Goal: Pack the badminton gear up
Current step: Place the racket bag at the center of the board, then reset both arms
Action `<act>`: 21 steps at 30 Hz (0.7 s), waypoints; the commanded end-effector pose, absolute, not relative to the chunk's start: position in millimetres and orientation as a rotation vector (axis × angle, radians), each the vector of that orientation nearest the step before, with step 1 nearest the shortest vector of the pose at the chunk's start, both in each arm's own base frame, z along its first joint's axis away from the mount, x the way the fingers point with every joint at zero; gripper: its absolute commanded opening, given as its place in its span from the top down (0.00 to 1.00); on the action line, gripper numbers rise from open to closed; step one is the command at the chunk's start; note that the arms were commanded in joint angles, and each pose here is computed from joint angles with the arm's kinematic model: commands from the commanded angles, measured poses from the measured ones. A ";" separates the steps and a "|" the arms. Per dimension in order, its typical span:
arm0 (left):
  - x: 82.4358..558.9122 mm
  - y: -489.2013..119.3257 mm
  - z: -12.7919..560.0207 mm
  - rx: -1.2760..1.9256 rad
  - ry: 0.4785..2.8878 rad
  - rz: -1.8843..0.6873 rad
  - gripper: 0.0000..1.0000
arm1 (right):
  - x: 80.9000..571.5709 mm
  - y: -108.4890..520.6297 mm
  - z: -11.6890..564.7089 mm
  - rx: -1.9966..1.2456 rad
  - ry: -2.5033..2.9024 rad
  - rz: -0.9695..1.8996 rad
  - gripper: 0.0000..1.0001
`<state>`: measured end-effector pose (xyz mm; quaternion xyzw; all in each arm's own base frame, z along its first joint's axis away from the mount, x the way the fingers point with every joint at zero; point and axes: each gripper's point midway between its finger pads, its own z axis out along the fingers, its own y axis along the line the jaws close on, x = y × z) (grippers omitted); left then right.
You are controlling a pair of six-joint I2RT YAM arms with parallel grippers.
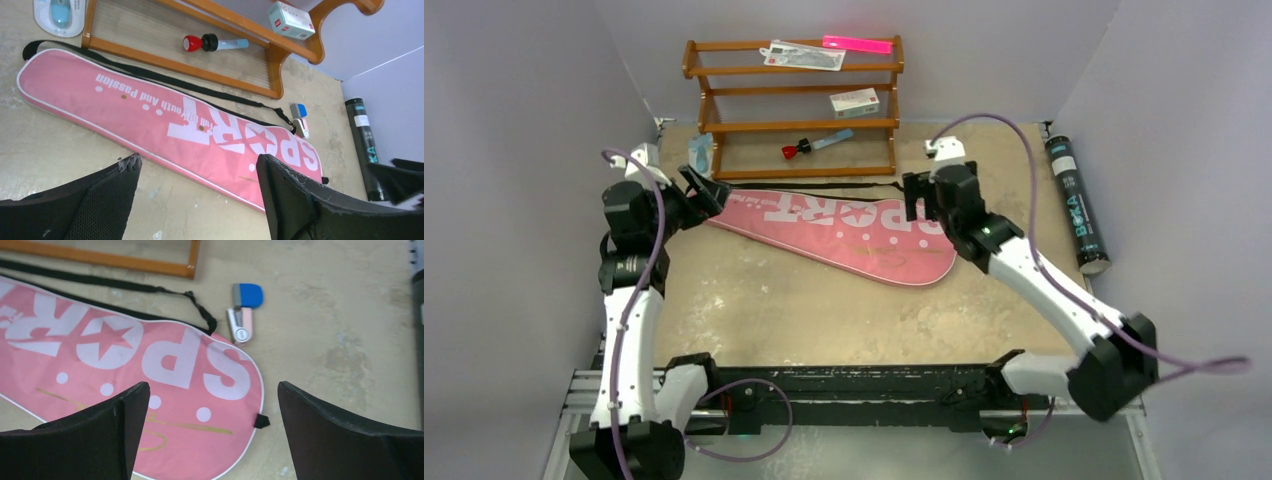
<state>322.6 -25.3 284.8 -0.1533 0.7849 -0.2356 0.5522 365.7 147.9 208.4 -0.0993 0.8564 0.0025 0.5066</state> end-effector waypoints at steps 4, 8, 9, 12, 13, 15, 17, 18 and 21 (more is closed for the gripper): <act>301.1 -7.3 281.5 -0.333 1.683 -0.408 0.16 | 333.9 93.3 217.2 -0.069 1.899 -0.121 0.01; 292.7 -7.0 294.0 -0.274 1.573 -0.379 0.15 | 324.8 86.7 192.3 -0.007 1.888 -0.075 0.01; 293.3 -10.0 293.9 -0.241 1.565 -0.384 0.15 | 323.4 91.8 189.4 -0.004 1.880 0.010 0.02; 295.7 -19.4 289.5 -0.195 1.559 -0.433 0.14 | 326.8 90.7 186.1 0.050 1.834 0.209 0.04; 295.6 -21.3 287.8 -0.207 1.553 -0.456 0.14 | 330.4 81.4 182.4 0.086 1.817 0.215 0.05; 294.9 -23.0 281.2 -0.251 1.537 -0.498 0.14 | 338.2 50.8 178.3 0.214 1.735 0.197 0.05; 295.6 -22.1 269.2 -0.268 1.524 -0.506 0.13 | 336.7 25.0 168.5 0.330 1.672 0.195 0.05; 297.5 -17.7 263.5 -0.281 1.515 -0.484 0.13 | 335.0 18.1 164.5 0.335 1.663 0.174 0.02; 305.3 5.1 228.5 -0.401 1.525 -0.392 0.13 | 335.7 2.6 154.3 0.303 1.685 0.044 0.02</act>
